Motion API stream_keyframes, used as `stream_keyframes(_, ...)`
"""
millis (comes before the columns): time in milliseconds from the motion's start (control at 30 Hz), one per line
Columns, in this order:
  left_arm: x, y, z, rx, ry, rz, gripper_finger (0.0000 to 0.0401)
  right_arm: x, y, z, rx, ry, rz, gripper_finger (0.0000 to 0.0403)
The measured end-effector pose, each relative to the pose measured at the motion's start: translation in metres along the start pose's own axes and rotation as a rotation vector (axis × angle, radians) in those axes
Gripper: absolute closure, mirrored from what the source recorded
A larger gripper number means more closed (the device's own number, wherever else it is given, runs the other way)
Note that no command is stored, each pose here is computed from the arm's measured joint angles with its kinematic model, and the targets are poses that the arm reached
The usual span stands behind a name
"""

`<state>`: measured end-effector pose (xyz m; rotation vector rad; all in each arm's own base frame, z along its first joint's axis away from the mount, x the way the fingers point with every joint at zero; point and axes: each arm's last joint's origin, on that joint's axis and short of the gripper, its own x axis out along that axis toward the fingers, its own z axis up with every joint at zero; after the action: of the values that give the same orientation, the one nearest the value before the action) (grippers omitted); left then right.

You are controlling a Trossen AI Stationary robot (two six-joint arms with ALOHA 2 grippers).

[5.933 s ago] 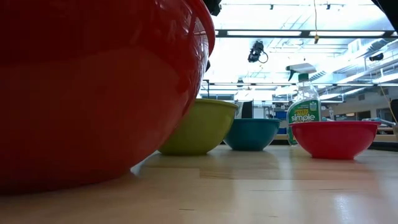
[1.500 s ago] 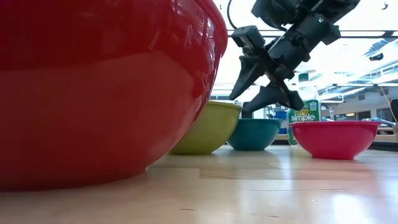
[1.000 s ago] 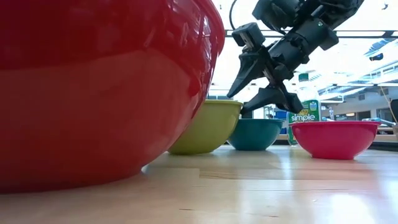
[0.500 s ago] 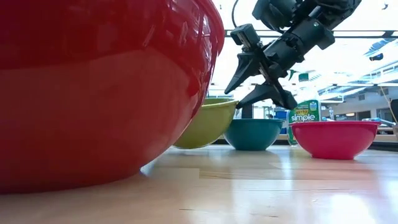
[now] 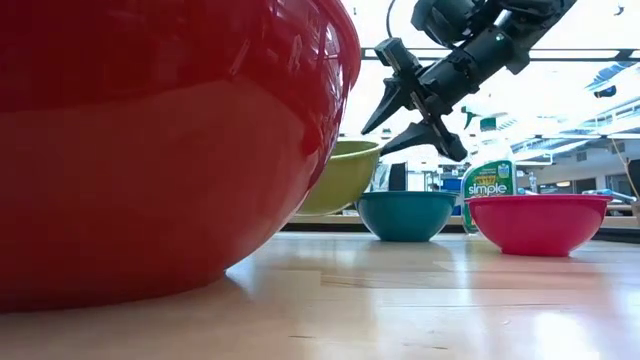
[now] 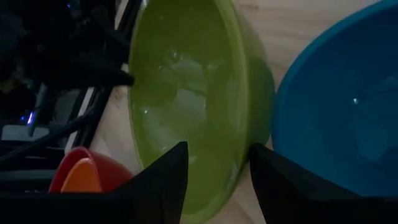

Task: Nest bowls inside each other
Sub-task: Stack the green bowl on top of the orange bowl

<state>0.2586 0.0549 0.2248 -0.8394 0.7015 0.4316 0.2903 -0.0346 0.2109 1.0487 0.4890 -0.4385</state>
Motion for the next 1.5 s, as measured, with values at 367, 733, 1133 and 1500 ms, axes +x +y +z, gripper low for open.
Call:
stream_keyframes(367, -0.024, -0.022, 0.022, 0.063, 0.008, 0.018, 0.022, -0.008, 0.022, -0.002, -0.015, 0.11, 0.103, 0.0227)
stream_keyframes(733, -0.067, -0.063, 0.028, 0.142, 0.154, -0.025, 0.022, -0.04, 0.056, 0.005, -0.05, 0.121, 0.184, 0.0227)
stream_keyframes(1133, -0.084, -0.105, -0.018, 0.162, 0.313, -0.08, 0.022, -0.031, 0.084, -0.042, -0.036, 0.226, 0.282, 0.0227)
stream_keyframes(1500, -0.1, -0.131, -0.077, 0.17, 0.421, -0.078, 0.0221, 0.005, 0.124, -0.083, -0.087, 0.317, 0.333, 0.0227)
